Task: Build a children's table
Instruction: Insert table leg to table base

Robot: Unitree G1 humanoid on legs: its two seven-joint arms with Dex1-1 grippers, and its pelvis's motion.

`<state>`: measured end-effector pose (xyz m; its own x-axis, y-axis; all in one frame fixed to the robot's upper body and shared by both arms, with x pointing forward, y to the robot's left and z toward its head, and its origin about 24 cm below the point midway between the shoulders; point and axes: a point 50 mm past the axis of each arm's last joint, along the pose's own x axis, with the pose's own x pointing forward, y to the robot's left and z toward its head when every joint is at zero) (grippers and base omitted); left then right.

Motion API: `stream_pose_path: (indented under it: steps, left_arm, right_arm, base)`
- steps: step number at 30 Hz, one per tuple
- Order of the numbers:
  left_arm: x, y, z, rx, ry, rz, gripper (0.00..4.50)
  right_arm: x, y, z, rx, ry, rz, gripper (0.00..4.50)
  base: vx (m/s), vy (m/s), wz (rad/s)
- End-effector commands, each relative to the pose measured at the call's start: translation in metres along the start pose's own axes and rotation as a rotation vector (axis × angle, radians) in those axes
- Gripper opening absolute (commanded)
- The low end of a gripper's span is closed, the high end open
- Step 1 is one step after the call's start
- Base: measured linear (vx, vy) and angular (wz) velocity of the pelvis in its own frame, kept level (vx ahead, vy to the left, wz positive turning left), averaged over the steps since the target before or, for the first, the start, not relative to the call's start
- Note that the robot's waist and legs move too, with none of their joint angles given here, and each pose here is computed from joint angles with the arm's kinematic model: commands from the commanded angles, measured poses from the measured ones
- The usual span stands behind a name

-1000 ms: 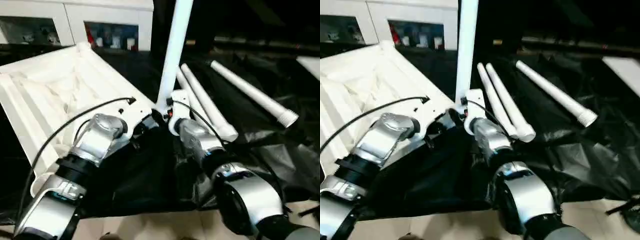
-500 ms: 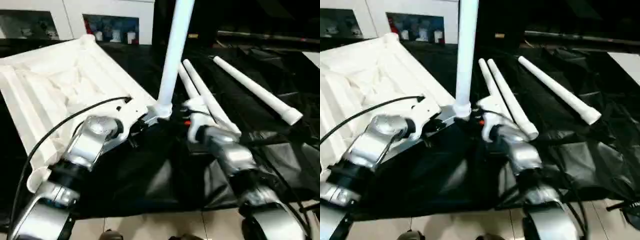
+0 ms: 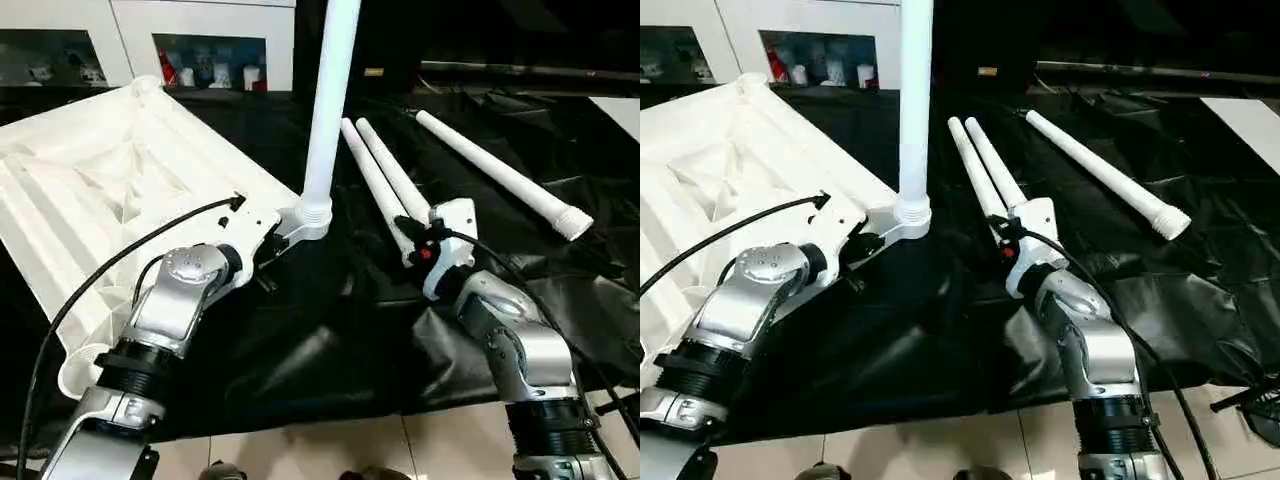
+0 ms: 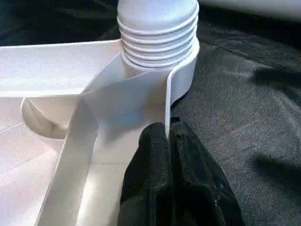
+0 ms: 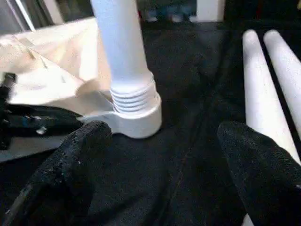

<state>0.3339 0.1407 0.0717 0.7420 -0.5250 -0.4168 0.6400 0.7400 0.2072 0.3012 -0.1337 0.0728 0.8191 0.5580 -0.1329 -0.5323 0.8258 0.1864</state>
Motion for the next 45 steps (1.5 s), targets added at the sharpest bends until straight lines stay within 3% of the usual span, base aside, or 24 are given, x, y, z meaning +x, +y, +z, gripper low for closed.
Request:
stream_pose_path:
  steps: [1,7,17,24,29,38,45]
  left_arm:
    - [-0.003,0.003,0.011,-0.003,-0.076,0.026,0.0]
    - [-0.004,0.003,0.008,0.013,-0.053,0.009,0.0]
    - [-0.004,0.001,0.008,0.023,-0.057,-0.009,0.0]
    - [-0.009,-0.003,0.006,0.053,-0.074,-0.102,0.0]
    - [-0.014,-0.02,0.003,0.246,-0.057,-0.316,0.0]
    - [-0.015,-0.034,-0.009,0.324,-0.019,-0.493,0.0]
    - [-0.013,-0.033,-0.01,0.357,-0.003,-0.522,0.0]
  right_arm:
    - [0.0,0.002,0.004,-0.024,0.002,0.003,4.03]
    - [0.003,0.009,0.0,-0.035,0.016,0.026,4.03]
    - [0.001,0.004,0.003,-0.024,0.016,0.017,4.03]
    - [-0.005,0.004,0.002,-0.102,0.047,0.084,4.03]
    - [-0.012,0.001,0.006,-0.168,0.053,0.208,4.4]
    - [-0.026,0.0,0.004,-0.273,0.144,0.424,4.45]
    - [-0.029,-0.007,0.002,-0.327,0.188,0.444,4.45]
  base:
    - [0.017,0.009,0.49]
    - [0.065,0.025,0.48]
    - [0.103,-0.083,0.47]
    - [0.012,0.008,-0.01]
    - [-0.173,0.096,0.03]
    - [-0.1,-0.007,0.1]
    - [-0.078,0.018,-0.1]
